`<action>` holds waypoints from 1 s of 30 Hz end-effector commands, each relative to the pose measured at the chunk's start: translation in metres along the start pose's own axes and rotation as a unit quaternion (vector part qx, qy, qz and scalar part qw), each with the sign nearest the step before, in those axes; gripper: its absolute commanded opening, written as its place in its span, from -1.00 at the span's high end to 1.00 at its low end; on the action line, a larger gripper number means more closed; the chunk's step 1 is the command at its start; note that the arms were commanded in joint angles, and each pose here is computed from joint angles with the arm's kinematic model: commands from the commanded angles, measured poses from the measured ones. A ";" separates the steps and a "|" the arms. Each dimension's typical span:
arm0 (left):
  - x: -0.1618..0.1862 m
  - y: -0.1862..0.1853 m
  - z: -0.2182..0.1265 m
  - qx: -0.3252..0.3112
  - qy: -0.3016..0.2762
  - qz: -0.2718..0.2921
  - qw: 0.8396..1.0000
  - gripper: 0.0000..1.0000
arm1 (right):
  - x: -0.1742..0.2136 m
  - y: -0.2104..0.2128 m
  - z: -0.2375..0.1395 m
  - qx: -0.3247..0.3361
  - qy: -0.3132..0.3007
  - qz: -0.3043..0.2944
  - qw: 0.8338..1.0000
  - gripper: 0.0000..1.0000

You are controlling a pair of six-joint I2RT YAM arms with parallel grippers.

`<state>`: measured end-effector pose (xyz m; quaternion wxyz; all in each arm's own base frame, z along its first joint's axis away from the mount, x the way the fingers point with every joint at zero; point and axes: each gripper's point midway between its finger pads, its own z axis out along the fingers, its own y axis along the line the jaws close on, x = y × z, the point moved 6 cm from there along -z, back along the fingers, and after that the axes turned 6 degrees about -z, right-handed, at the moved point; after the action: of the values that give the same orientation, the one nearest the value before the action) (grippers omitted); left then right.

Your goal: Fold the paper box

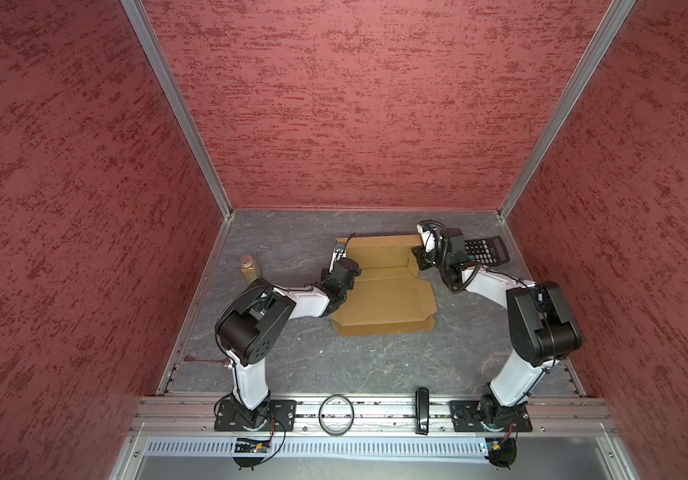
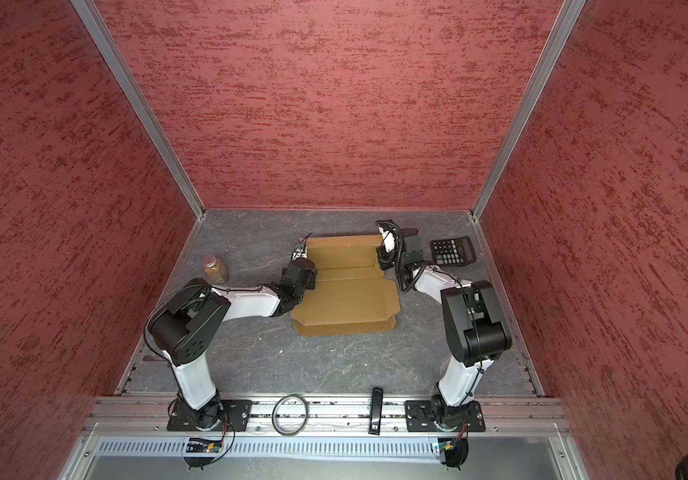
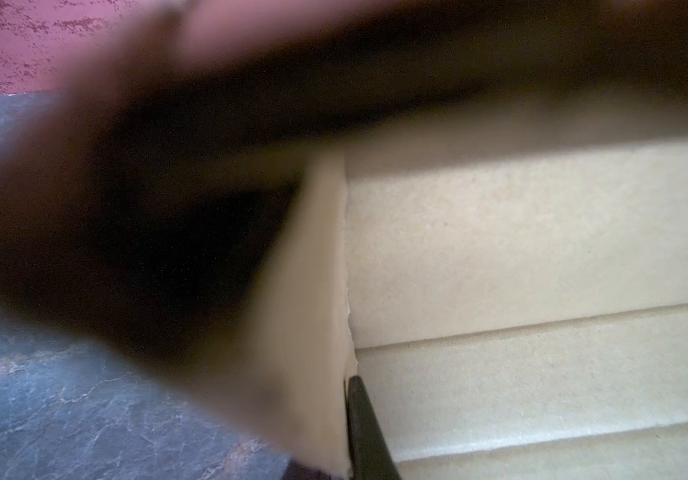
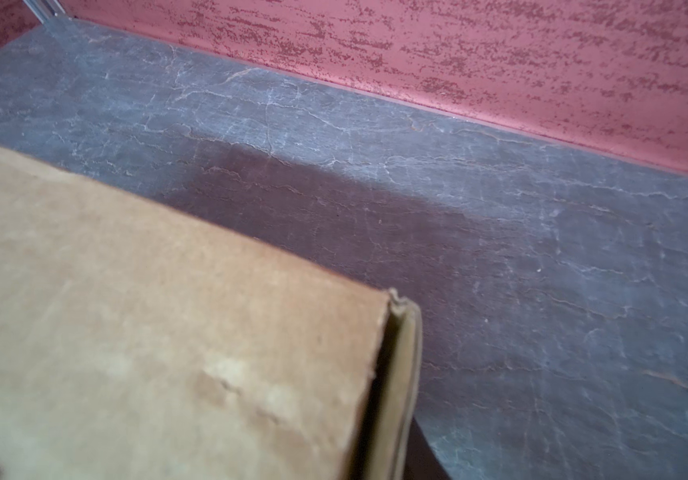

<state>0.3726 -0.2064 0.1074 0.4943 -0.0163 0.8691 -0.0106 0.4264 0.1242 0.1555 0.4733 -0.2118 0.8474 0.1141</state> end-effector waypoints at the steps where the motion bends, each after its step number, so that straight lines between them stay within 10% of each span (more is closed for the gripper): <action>1: -0.004 -0.013 -0.010 0.038 -0.003 -0.004 0.999 0.79 | -0.003 0.017 0.000 -0.021 -0.001 0.015 1.000 0.35; 22: -0.005 -0.012 -0.013 0.039 -0.004 -0.010 0.999 0.79 | 0.002 0.021 0.006 -0.009 0.003 0.025 1.000 0.99; 30: -0.007 -0.010 -0.013 0.026 0.002 -0.017 1.000 0.80 | -0.001 0.027 0.007 -0.018 0.010 0.025 0.999 0.61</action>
<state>0.3662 -0.2040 0.1078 0.4880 -0.0225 0.8725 -0.0130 0.4274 0.1257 0.1536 0.4790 -0.1703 0.8560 0.0942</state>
